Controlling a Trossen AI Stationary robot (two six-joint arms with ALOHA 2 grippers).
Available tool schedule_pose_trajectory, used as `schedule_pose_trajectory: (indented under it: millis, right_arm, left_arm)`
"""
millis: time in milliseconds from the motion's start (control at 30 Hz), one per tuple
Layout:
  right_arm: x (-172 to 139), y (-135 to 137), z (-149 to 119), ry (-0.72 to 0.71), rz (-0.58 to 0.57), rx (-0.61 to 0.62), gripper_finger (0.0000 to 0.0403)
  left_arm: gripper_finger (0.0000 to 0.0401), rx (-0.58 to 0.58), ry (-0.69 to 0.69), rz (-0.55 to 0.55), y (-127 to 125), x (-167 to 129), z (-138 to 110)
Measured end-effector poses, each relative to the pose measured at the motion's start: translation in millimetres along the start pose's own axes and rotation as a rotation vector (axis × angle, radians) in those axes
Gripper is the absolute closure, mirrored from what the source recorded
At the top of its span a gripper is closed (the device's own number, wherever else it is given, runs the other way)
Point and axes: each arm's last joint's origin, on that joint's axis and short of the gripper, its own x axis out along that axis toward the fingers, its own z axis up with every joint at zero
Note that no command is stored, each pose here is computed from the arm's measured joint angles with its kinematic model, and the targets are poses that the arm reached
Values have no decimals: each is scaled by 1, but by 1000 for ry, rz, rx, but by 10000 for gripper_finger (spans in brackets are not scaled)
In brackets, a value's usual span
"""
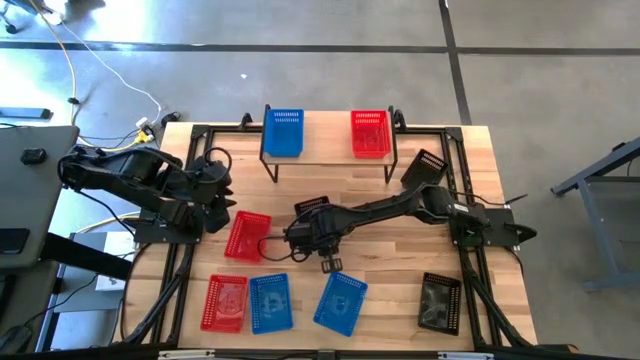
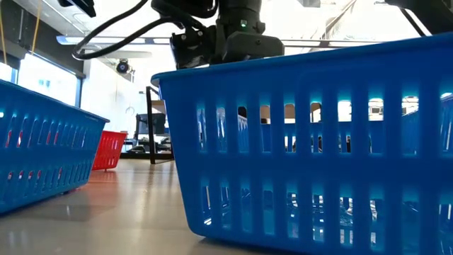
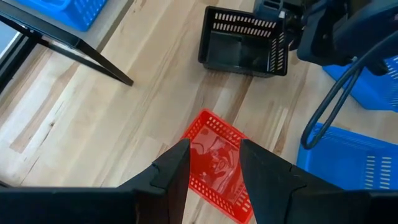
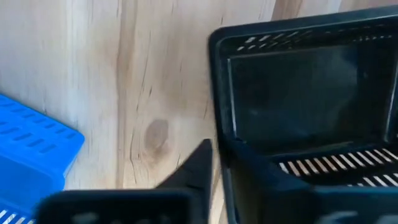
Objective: Stack baskets on shelf by color
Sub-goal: Put the middle black bin on the shelf
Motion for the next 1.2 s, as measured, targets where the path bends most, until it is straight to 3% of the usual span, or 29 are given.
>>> schedule_pose_trajectory:
  millis: [300, 1200]
  right_arm:
    - [-7, -1, -4, 22, 30, 27, 399]
    - [-124, 2, -31, -276, 234, 203, 403]
  left_arm:
    - [270, 18, -1, 0, 0, 0, 0]
    - [270, 216, -3, -1, 0, 0, 0]
